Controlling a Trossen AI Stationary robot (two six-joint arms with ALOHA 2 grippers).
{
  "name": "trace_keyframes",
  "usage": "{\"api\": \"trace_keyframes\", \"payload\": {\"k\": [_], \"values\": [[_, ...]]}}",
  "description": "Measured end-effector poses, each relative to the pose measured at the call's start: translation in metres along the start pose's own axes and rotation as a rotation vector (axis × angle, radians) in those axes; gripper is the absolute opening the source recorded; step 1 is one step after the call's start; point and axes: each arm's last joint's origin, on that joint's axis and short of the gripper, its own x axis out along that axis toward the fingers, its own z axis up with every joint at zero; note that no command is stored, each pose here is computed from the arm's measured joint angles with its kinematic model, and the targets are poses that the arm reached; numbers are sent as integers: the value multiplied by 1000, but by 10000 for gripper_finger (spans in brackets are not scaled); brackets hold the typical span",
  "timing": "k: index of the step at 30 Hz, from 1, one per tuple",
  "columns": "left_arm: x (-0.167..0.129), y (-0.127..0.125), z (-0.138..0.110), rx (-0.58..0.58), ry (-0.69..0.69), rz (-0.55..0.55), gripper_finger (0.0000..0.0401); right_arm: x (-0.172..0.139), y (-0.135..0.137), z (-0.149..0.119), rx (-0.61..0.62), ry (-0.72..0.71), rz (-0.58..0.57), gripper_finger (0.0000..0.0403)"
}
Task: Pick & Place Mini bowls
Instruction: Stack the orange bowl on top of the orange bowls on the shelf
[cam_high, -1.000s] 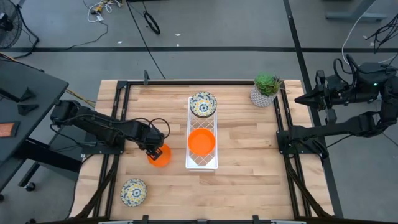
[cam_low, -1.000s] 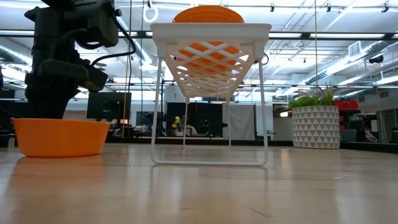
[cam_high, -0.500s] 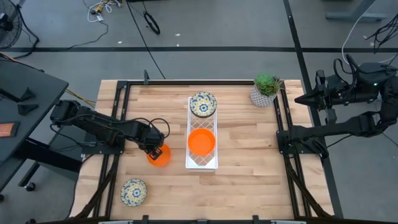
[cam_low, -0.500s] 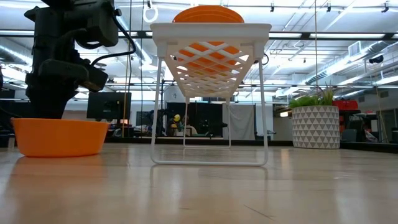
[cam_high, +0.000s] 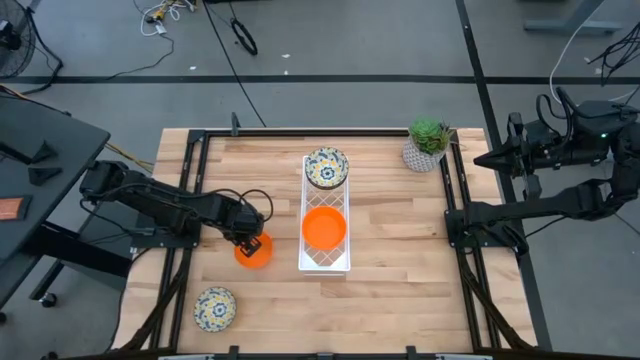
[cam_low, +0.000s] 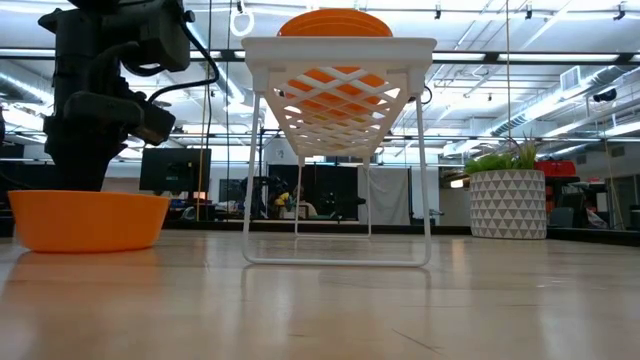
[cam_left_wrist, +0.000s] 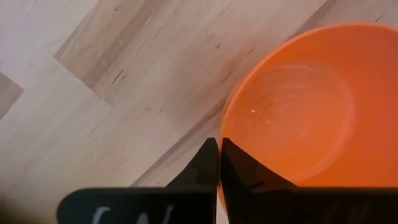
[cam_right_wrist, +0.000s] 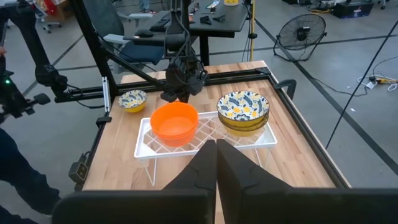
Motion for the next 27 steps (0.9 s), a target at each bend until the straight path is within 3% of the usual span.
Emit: {"api": "trace_keyframes", "payload": {"k": [11,20,27], "values": [[-21,7,-6,4,18,-102,3,0,0,0,0,0,0,11],[-59,8,-1,-2,39,-83,3,0,0,0,0,0,0,11],[-88,2,10,17,-8,-136,4,0,0,0,0,0,0,11]]}}
